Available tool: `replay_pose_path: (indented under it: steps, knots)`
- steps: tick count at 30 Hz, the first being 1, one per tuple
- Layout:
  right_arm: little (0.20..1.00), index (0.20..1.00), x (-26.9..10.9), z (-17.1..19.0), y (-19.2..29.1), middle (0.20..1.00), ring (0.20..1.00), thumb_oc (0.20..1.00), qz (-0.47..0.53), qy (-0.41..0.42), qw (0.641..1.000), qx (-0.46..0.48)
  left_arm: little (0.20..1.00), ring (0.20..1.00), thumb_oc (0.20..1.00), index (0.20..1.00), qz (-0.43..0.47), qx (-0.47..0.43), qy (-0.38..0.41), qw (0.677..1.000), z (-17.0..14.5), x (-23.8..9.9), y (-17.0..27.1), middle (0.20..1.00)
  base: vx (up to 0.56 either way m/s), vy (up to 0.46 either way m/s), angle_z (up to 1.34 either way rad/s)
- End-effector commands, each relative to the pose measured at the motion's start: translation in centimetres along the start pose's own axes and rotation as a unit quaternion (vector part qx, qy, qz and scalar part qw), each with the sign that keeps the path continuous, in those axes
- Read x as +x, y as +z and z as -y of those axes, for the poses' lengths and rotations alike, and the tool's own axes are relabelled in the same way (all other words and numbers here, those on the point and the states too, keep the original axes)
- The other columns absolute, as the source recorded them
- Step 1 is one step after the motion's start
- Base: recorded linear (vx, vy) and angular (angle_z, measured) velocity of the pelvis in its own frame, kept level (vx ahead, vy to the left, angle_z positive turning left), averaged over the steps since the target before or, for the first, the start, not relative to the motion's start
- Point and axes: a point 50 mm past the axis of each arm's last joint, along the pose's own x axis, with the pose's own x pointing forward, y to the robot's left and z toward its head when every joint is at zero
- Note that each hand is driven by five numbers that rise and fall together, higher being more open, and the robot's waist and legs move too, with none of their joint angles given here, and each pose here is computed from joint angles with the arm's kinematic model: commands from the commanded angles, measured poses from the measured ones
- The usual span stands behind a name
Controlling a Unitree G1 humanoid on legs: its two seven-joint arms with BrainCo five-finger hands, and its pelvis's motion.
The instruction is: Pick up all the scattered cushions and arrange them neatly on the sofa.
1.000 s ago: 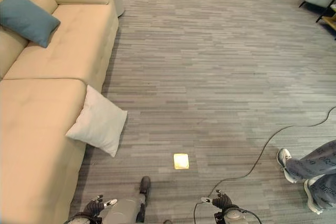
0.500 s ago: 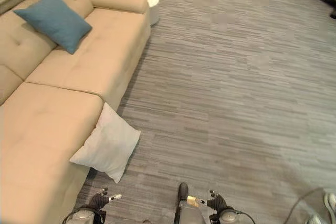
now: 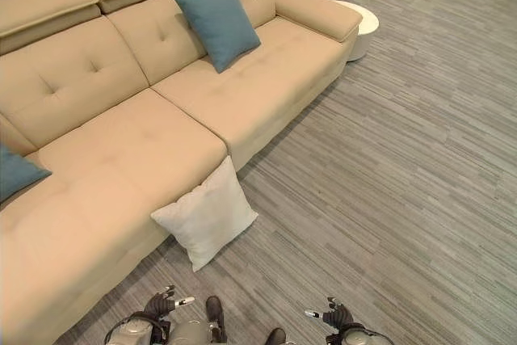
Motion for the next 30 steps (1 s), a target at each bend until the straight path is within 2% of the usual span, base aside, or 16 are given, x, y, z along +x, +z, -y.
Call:
replay_pose_path:
  steps: [1,12,22,30]
  knots:
    - [1.000,1.000,0.2,1.3,1.2,1.000,1.000,1.000,0.024,-0.012,1.000,-0.005,1.000,1.000,1.000,1.000,-0.008,0.017,-0.017,1.000,0.6,0.1,0.0,1.000,0.27,0.256,0.01]
    - [1.000,1.000,0.5,1.1,4.1,1.000,1.000,1.000,0.079,-0.004,0.997,-0.013,1.000,1.000,1.000,1.000,0.012,0.037,-0.007,0.999,-0.2,0.3,1.0,1.000,0.18,-0.019,0.82]
    - [1.000,1.000,0.2,1.0,2.6,1.000,1.000,1.000,0.064,0.002,0.998,-0.028,1.000,1.000,1.000,1.000,0.010,0.019,0.004,1.000,-0.8,0.1,0.6,1.000,0.11,-0.180,0.49]
    - [1.000,1.000,0.0,2.1,2.6,1.000,1.000,1.000,0.069,-0.014,0.997,-0.027,1.000,1.000,1.000,1.000,0.028,0.017,-0.011,0.999,0.0,0.3,1.7,1.000,-0.03,-0.127,0.73]
